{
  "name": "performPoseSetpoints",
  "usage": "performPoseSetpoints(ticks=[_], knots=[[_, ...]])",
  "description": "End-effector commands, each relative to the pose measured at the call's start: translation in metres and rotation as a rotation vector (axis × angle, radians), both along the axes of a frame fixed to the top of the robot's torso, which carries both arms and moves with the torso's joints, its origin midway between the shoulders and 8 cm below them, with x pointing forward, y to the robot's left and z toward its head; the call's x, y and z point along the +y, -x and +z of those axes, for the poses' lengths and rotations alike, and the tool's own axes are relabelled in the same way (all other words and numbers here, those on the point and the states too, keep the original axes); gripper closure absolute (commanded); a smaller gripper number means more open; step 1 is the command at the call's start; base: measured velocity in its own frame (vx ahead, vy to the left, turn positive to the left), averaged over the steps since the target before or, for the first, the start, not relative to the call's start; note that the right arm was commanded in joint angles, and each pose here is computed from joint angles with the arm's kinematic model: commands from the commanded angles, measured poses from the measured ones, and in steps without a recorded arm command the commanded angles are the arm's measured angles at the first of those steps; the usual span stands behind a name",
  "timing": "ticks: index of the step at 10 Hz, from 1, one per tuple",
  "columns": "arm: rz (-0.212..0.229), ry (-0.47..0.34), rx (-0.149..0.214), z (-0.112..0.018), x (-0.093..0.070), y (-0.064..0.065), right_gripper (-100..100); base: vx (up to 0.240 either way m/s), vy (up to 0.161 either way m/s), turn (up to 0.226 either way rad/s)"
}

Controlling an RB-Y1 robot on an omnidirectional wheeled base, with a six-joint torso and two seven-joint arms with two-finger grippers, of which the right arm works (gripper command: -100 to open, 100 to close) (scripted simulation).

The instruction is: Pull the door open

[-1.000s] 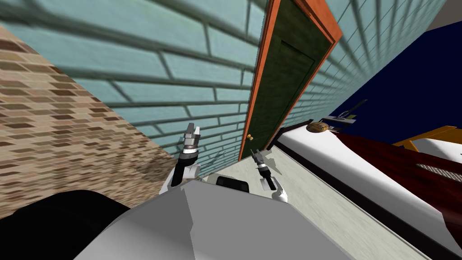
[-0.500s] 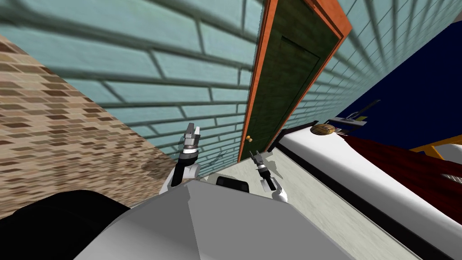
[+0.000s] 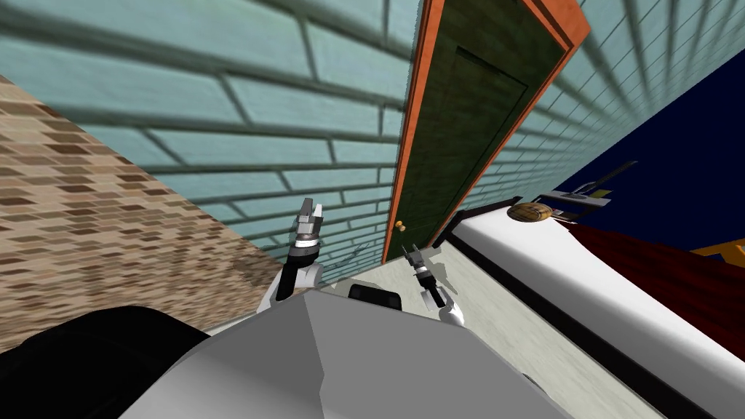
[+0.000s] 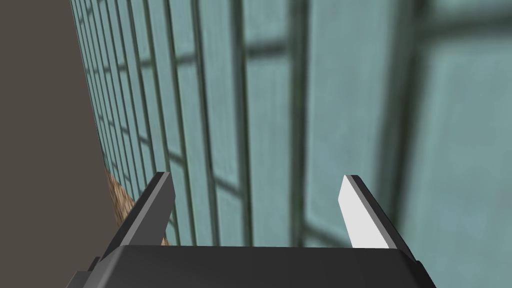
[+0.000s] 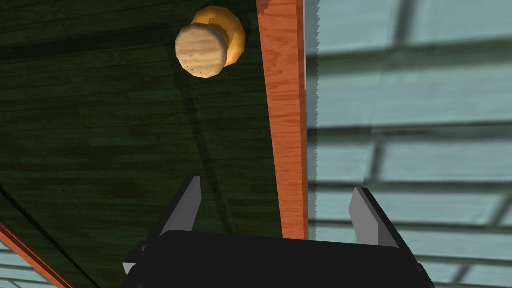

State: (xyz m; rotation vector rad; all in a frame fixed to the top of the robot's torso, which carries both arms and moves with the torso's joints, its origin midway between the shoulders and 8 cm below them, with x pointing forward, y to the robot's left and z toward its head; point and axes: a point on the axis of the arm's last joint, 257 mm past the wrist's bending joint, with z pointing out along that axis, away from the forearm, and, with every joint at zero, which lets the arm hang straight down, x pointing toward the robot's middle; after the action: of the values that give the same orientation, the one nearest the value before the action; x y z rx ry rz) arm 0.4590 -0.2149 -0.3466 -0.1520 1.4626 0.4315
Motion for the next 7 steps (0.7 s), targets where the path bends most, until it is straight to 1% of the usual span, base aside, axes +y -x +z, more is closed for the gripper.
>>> performPoseSetpoints(ticks=[1, 4, 6, 7], knots=[[0.003, 0.028, 0.006, -0.007, 0.000, 0.000, -100, 0.060, -0.073, 0.046], [0.009, 0.072, 0.017, -0.018, -0.001, 0.002, -100, 0.060, -0.081, 0.052], [0.017, 0.123, 0.029, -0.030, -0.003, 0.004, -100, 0.074, -0.108, 0.073], [0.018, 0.132, 0.031, -0.032, -0.003, 0.005, -100, 0.071, -0.099, 0.059]])
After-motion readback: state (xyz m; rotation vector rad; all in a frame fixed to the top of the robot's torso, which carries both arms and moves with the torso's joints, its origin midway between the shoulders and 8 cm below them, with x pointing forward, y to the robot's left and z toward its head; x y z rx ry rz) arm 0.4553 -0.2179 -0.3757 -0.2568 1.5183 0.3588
